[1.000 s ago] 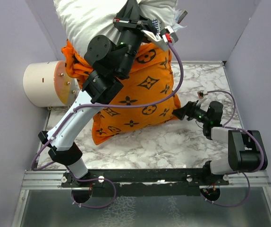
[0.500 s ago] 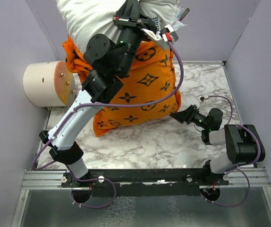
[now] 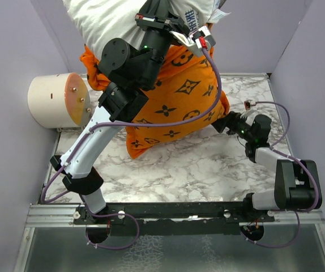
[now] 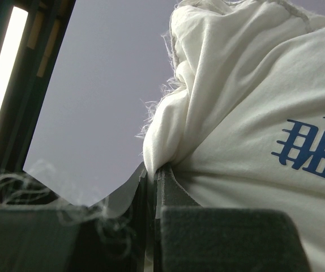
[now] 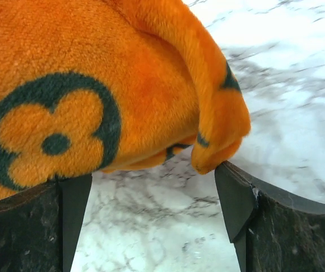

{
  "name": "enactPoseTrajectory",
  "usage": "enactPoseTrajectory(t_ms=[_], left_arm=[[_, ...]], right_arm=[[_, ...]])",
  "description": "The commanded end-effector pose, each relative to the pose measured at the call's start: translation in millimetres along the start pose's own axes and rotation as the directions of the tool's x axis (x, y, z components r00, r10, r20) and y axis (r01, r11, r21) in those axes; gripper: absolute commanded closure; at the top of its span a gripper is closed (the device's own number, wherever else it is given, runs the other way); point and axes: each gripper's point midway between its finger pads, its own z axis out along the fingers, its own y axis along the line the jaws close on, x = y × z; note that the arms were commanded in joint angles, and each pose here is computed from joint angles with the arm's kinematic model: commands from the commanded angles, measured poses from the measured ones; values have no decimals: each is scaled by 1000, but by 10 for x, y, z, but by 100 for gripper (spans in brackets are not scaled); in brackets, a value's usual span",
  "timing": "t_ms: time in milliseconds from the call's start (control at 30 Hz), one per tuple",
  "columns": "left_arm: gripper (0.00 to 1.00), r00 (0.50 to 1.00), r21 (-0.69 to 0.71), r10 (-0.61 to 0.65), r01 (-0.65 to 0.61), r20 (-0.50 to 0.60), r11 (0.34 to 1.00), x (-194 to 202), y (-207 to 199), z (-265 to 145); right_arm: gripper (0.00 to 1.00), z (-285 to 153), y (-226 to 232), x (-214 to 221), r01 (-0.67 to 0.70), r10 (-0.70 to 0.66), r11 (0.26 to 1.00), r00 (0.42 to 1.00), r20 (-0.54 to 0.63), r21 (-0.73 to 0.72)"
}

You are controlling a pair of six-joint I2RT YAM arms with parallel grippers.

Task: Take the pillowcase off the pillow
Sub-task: Remove the pillow from the pillowcase.

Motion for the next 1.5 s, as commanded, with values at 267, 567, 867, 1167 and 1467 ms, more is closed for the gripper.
enactPoseTrajectory(t_ms=[267,567,867,1167,1467], left_arm=[[100,989,-423,-22,84,149,902,-139,1666,-512],[100,987,-428,-16,83,157,900,-152,1699,-529],[100,987,-450,8,68,163,890,-172,1813,-569],[100,988,-468,40,35,151,883,-173,1777,-547],[100,918,-590,379,-241,120,770,-120,1690,-235]], right_arm=[[11,-41,-553,-100,171,-163,959,985,-56,227],[14,77,-101,69,152,-161,983,983,-93,-99],[31,102,139,40,138,-160,956,985,-68,-259],[98,-8,264,225,6,-42,955,992,-115,-298],[99,-28,-750,725,-188,274,929,928,-253,318]])
